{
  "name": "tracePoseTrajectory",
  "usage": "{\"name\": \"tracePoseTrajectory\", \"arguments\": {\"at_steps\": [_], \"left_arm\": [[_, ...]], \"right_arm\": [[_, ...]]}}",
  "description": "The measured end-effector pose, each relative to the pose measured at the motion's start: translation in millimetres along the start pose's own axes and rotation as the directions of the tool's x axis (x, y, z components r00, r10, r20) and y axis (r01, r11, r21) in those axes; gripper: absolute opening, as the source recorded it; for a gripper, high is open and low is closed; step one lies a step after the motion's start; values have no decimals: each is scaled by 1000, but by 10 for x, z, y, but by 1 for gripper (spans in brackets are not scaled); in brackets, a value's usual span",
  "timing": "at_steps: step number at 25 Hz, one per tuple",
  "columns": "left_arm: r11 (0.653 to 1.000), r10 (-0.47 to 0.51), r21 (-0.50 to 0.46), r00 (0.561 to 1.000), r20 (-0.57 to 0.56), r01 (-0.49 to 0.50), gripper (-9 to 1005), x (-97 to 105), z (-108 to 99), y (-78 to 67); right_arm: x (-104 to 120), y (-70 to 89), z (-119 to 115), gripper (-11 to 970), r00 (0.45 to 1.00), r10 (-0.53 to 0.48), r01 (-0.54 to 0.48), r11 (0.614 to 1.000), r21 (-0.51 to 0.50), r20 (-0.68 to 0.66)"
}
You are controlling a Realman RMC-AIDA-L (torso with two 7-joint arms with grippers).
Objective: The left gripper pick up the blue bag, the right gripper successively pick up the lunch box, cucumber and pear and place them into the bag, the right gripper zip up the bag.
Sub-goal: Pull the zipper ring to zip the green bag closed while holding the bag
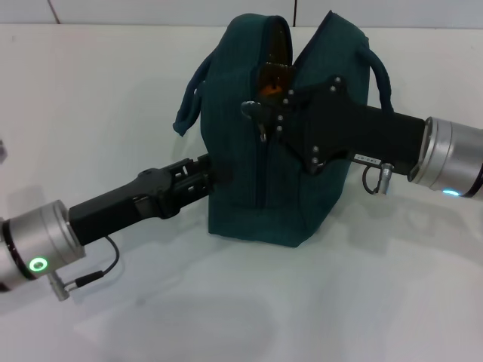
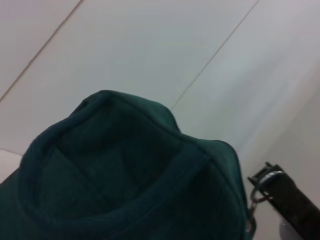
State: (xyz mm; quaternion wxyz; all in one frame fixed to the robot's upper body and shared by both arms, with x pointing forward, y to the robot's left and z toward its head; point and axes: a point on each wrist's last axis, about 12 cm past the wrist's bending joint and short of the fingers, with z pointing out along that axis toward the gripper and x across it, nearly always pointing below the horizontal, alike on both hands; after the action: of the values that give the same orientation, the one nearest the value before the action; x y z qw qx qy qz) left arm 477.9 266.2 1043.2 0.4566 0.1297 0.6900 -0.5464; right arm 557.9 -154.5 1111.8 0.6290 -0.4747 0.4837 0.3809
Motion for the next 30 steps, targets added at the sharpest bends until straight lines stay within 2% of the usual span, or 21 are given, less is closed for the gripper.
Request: {"name": "tracePoseTrajectory", "arguments": {"at_steps": [15, 25, 30], "left_arm": [[999, -3, -54, 1000, -20, 2, 501, 0, 55, 80], [999, 17, -40, 999, -28, -18, 164, -53, 104, 85], [998, 53, -18, 998, -44, -54, 119, -51, 133, 68]], "right_arm": [[0, -10, -4, 8, 1000, -7, 7, 1000, 5, -2], [3, -28, -2, 8, 1000, -8, 8, 1000, 8, -7], [-33, -62, 6, 8, 1000, -14, 13, 1000, 15, 7]]}}
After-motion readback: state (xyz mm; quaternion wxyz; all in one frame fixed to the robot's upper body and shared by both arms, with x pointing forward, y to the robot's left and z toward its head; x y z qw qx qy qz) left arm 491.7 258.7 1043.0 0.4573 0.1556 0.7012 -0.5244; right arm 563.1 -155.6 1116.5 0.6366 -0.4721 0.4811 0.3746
